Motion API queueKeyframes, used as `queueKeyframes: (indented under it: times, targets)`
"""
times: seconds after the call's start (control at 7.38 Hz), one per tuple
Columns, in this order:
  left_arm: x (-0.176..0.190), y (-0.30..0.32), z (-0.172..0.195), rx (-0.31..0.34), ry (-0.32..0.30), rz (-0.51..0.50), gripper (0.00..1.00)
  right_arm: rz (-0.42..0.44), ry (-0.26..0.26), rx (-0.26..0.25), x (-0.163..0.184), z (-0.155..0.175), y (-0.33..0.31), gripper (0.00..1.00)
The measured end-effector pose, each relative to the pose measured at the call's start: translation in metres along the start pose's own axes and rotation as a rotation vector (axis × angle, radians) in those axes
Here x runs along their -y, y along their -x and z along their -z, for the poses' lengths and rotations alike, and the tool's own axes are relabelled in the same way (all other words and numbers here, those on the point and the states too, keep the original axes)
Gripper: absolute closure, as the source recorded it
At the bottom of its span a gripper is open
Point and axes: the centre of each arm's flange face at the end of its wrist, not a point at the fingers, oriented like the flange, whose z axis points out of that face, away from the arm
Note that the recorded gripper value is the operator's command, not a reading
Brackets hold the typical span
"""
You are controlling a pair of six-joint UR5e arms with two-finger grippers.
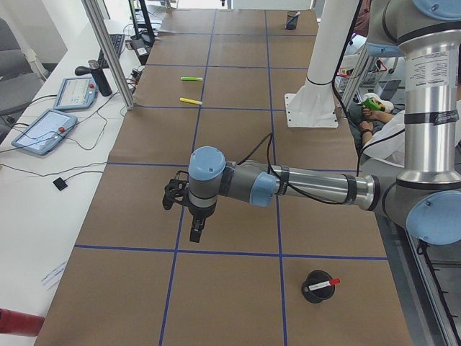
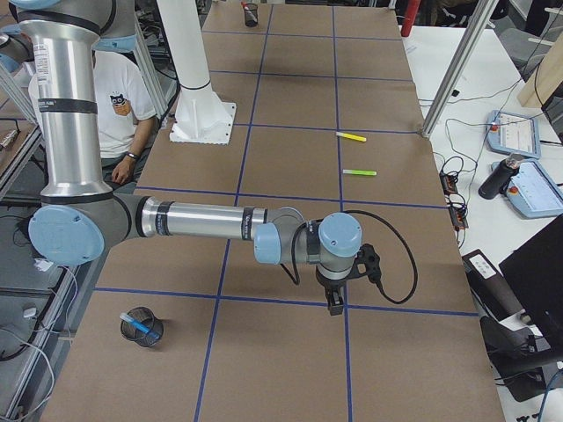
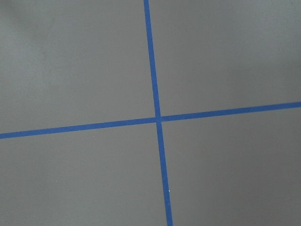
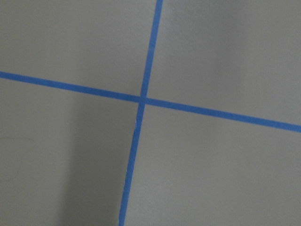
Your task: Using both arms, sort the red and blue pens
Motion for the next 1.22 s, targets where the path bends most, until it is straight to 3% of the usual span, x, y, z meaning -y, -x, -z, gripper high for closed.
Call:
queueKeyframes:
  times: [0.27, 1.22]
  targets:
    - [-0.005, -0.002, -0.003, -0.050, 0.012, 0.005, 0.00, 0.003, 0.011, 0.004, 0.015, -0.006, 0.020, 0.00]
    - [-0.014, 0.004, -0.011, -0.060, 0.032, 0.026, 0.00, -0.052, 0.032, 0.010, 0.019, -0.004, 0.044, 0.00]
